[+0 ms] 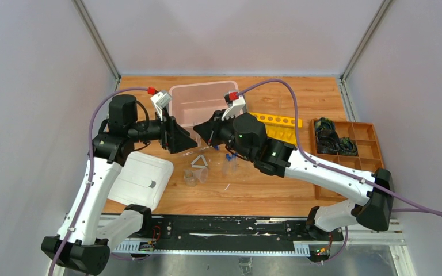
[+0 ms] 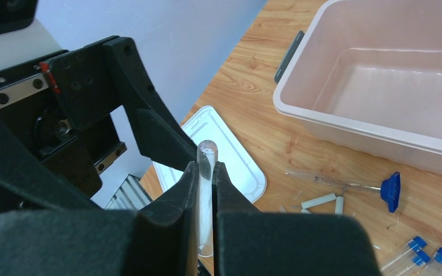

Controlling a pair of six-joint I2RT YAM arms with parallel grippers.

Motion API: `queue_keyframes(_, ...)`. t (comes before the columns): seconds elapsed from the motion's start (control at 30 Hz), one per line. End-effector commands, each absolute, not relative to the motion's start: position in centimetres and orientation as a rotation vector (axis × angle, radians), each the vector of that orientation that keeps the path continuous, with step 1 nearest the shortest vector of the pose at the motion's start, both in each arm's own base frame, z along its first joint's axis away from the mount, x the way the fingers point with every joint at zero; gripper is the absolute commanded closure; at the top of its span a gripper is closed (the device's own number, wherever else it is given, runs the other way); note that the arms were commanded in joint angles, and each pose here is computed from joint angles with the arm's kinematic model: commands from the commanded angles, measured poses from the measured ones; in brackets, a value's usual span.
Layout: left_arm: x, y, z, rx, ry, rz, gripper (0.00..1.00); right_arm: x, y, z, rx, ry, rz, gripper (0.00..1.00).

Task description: Organize the chemistry lab equipment

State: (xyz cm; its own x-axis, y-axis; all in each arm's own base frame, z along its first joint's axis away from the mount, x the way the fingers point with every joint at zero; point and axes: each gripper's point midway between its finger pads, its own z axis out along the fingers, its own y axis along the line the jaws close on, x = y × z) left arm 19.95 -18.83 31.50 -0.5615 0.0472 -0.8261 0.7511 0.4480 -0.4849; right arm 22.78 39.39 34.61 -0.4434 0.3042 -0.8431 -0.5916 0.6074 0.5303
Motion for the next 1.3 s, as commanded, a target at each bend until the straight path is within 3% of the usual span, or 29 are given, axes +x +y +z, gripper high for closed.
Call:
queue_keyframes(0.0,19.4,-19.8,32.6,0.654,1.879,-1.273,0.24,21.9,40.3,37.9,-0.244,1.661,1.104,1.00)
queue_keyframes(0.5,19.6,-20.2,32.2,0.573,1.885,-1.349,0.46,22.1,41.7,38.3,-0.185,1.649,1.178,1.00)
queue_keyframes(0.83,19.2,-20.1,31.6,0.554,1.883,-1.358,0.79,22.4,40.8,38.3,-0.130,1.645,1.164,0.99)
queue_keyframes(1.07,19.0,-19.7,31.1,0.613,1.902,-1.296,0.90,23.9,38.9,34.6,-0.108,1.904,0.936,0.47)
queue_keyframes(1.17,18.5,-19.3,30.5,0.703,1.916,-1.237,0.91,23.6,38.9,34.5,-0.194,2.023,0.945,0.39)
queue_keyframes(1.27,18.3,-18.6,29.7,0.786,1.918,-1.153,0.95,22.2,39.4,34.9,-0.319,2.055,1.023,0.37)
